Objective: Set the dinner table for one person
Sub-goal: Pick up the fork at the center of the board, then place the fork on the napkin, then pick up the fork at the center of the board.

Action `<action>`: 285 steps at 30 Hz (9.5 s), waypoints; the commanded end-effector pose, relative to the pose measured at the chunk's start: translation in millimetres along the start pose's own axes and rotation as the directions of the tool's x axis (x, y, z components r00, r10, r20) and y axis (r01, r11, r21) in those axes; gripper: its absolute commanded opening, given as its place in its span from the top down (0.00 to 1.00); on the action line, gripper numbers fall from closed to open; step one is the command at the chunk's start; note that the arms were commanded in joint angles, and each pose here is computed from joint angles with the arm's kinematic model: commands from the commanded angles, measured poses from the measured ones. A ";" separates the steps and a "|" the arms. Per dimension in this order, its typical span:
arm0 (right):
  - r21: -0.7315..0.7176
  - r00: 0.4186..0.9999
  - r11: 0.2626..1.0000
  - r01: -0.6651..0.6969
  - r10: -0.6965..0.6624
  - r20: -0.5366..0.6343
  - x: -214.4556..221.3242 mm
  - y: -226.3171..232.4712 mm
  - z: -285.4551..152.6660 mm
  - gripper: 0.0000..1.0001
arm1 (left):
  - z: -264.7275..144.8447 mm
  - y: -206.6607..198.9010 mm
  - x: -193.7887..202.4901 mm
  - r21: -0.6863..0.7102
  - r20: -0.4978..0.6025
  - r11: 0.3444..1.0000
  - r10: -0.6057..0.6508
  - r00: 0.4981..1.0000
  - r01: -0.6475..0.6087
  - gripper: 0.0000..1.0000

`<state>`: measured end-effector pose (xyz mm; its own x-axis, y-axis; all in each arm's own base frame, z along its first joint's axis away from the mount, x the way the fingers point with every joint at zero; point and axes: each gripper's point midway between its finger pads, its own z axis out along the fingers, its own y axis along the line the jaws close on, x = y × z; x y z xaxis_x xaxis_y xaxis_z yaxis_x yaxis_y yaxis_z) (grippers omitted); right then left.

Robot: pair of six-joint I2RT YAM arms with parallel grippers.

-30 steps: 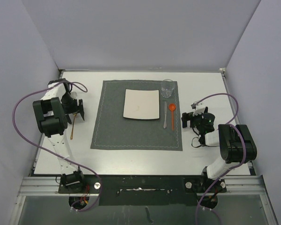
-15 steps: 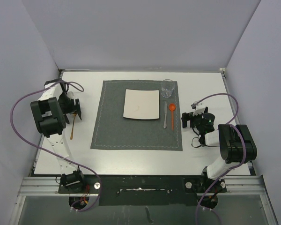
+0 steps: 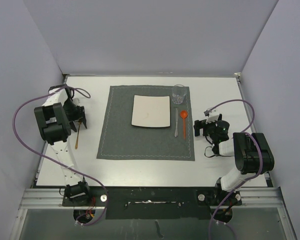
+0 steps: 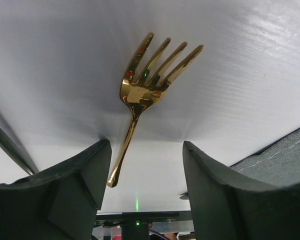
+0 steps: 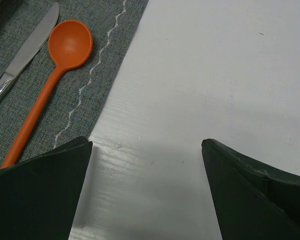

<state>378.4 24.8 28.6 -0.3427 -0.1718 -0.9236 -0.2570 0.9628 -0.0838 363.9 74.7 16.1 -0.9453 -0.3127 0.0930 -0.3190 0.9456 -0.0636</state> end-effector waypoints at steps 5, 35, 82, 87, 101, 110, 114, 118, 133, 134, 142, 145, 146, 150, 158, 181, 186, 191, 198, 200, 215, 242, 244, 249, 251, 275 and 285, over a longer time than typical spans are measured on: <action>0.013 0.997 1.000 0.013 -0.014 0.077 -24.6 -6.4 5.4 0.02 | 11.7 1.2 -1.4 0.005 -0.038 1.000 -0.013 0.999 0.013 0.81; 0.013 0.997 1.000 0.013 -0.014 0.076 -24.4 -6.7 5.3 0.02 | -23.1 -13.5 8.1 -0.071 0.030 0.997 0.036 0.999 -0.034 1.00; 0.013 0.997 1.000 0.013 -0.014 0.077 -24.7 -6.5 5.3 0.02 | -71.7 -161.1 10.2 -0.069 0.163 0.979 0.202 0.966 -0.193 1.00; 0.013 0.997 1.000 0.013 -0.014 0.076 -24.3 -6.6 5.4 0.02 | -59.8 -189.3 15.8 -0.063 0.155 0.973 0.228 0.961 -0.220 1.00; 0.013 0.997 1.000 0.013 -0.014 0.076 -24.3 -6.4 5.3 0.02 | -27.6 -220.9 32.0 -0.083 0.083 0.965 0.257 0.963 -0.251 1.00; 0.013 0.997 1.000 0.013 -0.014 0.076 -24.4 -6.5 5.4 0.02 | -8.2 -220.7 31.3 -0.093 0.058 0.966 0.248 0.967 -0.242 1.00; 0.013 0.997 1.000 0.012 -0.013 0.076 -24.5 -6.6 5.3 0.02 | -5.5 -223.5 27.9 -0.091 0.062 0.966 0.250 0.966 -0.244 1.00; 0.014 0.997 1.000 0.013 -0.014 0.077 -24.7 -6.8 5.3 0.02 | -2.5 -224.9 26.0 -0.093 0.058 0.965 0.251 0.966 -0.245 1.00; 0.013 0.997 1.000 0.013 -0.014 0.077 -24.6 -6.5 5.3 0.02 | 2.9 -231.9 17.5 -0.087 0.062 0.960 0.271 0.961 -0.265 1.00; 0.013 0.997 1.000 0.012 -0.013 0.077 -24.6 -6.4 5.4 0.02 | 3.3 -232.4 17.2 -0.087 0.062 0.959 0.274 0.960 -0.268 1.00; 0.013 0.997 1.000 0.012 -0.013 0.077 -24.6 -6.6 5.3 0.02 | 8.2 -232.9 17.2 -0.096 0.047 0.954 0.290 0.956 -0.285 1.00; 0.012 0.997 1.000 0.013 -0.014 0.078 -25.0 -6.2 5.5 0.02 | 12.7 -232.2 17.8 -0.101 0.037 0.951 0.298 0.954 -0.293 1.00; 0.013 0.997 1.000 0.013 -0.014 0.077 -24.6 -6.6 5.4 0.02 | 14.7 -231.6 18.0 -0.102 0.032 0.950 0.299 0.954 -0.294 1.00; 0.013 0.997 1.000 0.013 -0.014 0.077 -24.5 -6.4 5.3 0.02 | 23.4 -229.4 19.4 -0.109 0.011 0.947 0.305 0.952 -0.302 1.00; 0.013 0.997 1.000 0.012 -0.013 0.076 -24.3 -6.4 5.4 0.02 | 35.7 -227.9 20.7 -0.108 -0.017 0.945 0.310 0.951 -0.310 1.00; 0.013 0.997 1.000 0.013 -0.014 0.076 -24.5 -6.4 5.3 0.02 | 34.3 -215.7 16.3 -0.184 0.002 0.936 0.305 0.952 -0.299 0.62; 0.013 0.997 1.000 0.013 -0.014 0.076 -24.6 -6.6 5.4 0.02 | 26.4 -217.1 14.3 -0.184 0.027 0.937 0.307 0.951 -0.297 0.59; 0.014 0.997 1.000 0.013 -0.014 0.077 -24.6 -6.9 5.3 0.02 | 17.8 -220.6 15.5 -0.164 0.042 0.937 0.318 0.947 -0.307 0.56; 0.013 0.997 1.000 0.012 -0.013 0.077 -24.6 -6.6 5.3 0.02 | -12.0 -235.1 19.0 -0.112 0.101 0.932 0.357 0.929 -0.346 0.54; 0.013 0.997 1.000 0.012 -0.013 0.076 -24.4 -6.6 5.3 0.02 | -23.7 -238.6 18.5 -0.099 0.129 0.930 0.365 0.922 -0.354 0.54; 0.013 0.997 1.000 0.013 -0.014 0.077 -24.6 -6.6 5.3 0.02 | -122.9 -209.4 12.0 -0.150 0.324 0.941 0.336 0.885 -0.302 0.48; 0.014 0.997 1.000 0.012 -0.013 0.075 -24.2 -6.9 5.4 0.02 | -17.3 -164.4 -33.2 -0.001 0.176 0.982 0.188 0.966 -0.191 1.00; 0.013 0.997 1.000 0.012 -0.013 0.076 -24.5 -6.5 5.4 0.02 | -8.3 -156.8 -34.1 -0.029 0.159 0.984 0.176 0.971 -0.174 1.00; 0.013 0.997 1.000 0.013 -0.014 0.077 -24.7 -6.7 5.5 0.02 | -8.1 -121.5 -42.9 -0.106 0.176 0.978 0.198 0.964 -0.181 1.00; 0.013 0.997 1.000 0.012 -0.013 0.076 -24.6 -6.5 5.3 0.02 | -12.5 -106.1 -44.6 -0.170 0.187 0.962 0.243 0.952 -0.212 1.00; 0.014 0.997 1.000 0.013 -0.014 0.079 -25.5 -7.0 5.5 0.02 | -121.7 -51.7 -29.5 -0.038 0.460 0.974 0.215 0.861 -0.223 1.00; 0.014 0.997 1.000 0.013 -0.014 0.076 -24.5 -6.8 5.5 0.02 | -128.4 -11.4 -13.6 -0.123 0.576 0.981 0.193 0.795 -0.150 1.00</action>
<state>378.6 24.8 28.9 -0.3420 -0.1719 -0.9238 -0.2569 0.9628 -0.0840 371.7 72.5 108.6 -0.9260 -0.1629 -0.3406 -0.1760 0.9844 0.0077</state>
